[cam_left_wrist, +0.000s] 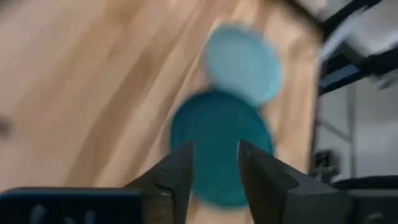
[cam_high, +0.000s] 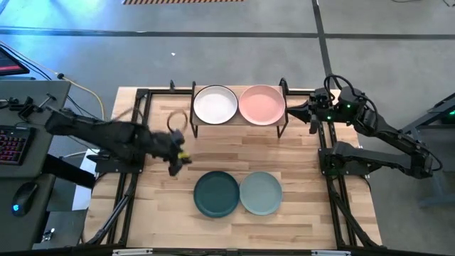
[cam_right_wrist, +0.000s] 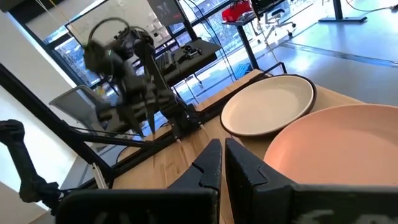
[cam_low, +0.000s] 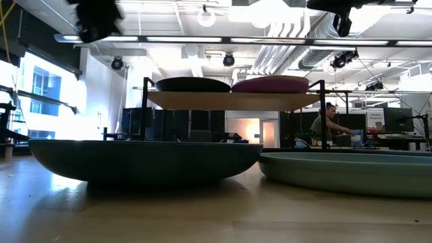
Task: Place and stack plates onto a shelf
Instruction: Stack the green plate on top of the light orange plate on the shelf
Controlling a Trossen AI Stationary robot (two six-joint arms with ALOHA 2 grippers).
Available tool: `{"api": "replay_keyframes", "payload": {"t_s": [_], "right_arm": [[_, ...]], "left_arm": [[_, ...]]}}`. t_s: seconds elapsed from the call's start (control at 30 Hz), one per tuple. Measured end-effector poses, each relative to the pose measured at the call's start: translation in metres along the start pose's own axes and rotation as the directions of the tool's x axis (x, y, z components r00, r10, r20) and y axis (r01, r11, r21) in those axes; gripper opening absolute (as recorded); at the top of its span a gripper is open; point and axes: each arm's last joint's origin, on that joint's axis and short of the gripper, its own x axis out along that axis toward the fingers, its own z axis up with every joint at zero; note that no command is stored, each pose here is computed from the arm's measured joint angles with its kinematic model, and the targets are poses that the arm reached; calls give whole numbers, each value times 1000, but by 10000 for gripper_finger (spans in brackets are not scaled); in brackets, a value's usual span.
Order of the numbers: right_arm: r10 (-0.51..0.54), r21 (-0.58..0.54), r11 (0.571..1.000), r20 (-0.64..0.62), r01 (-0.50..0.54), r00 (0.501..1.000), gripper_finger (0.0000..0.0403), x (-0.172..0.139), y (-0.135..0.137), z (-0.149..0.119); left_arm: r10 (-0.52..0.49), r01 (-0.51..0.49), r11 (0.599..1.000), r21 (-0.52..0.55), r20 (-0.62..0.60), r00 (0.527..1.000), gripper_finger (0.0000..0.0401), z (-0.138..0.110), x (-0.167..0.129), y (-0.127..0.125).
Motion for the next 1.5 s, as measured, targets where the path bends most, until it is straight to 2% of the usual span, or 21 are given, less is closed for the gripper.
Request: {"api": "replay_keyframes", "payload": {"t_s": [0.17, 0.23, 0.37, 0.63, 0.83, 1.07, 1.17, 1.23, 1.3, 1.43, 1.5], "right_arm": [[-3, -15, 1000, -7, 3, 1000, 2, 0, 0, -1], [-4, -23, 1000, -10, 4, 1000, 2, 0, 0, -1], [-8, -29, 1000, -17, 8, 1000, 2, 0, -1, -2], [-16, -22, 1000, -34, 15, 999, 2, 0, -2, -3], [-25, -15, 1000, -55, 24, 998, 2, 0, -3, -5], [-28, -12, 1000, -62, 27, 998, 2, 0, -3, -6], [-28, -12, 1000, -62, 27, 998, 2, 0, -3, -6], [-28, -13, 1000, -62, 28, 998, 2, 0, -3, -6], [-29, -20, 999, -62, 28, 998, 2, 0, -3, -6], [-29, -19, 999, -64, 28, 998, 2, 0, -3, -6], [-30, -19, 999, -65, 29, 997, 2, 0, -3, -6]], "left_arm": [[150, -171, 967, -187, -122, 981, 155, -40, 35, -1], [157, -193, 943, -270, -150, 976, 164, -54, 52, 0], [125, -188, 916, -355, -193, 973, 173, -72, 81, -1], [233, -333, 863, -379, -286, 929, 175, -87, 118, 9], [132, -227, 886, -405, -247, 960, 175, -85, 135, 0], [193, -308, 864, -399, -303, 933, 175, -96, 151, 6], [174, -294, 867, -402, -309, 935, 174, -97, 156, 6], [149, -263, 881, -394, -298, 943, 165, -96, 157, 4], [132, -245, 885, -397, -292, 947, 139, -95, 158, 2], [89, -206, 889, -408, -286, 954, 33, -88, 154, 1], [69, -179, 897, -405, -272, 960, 13, -83, 148, 0]]}}
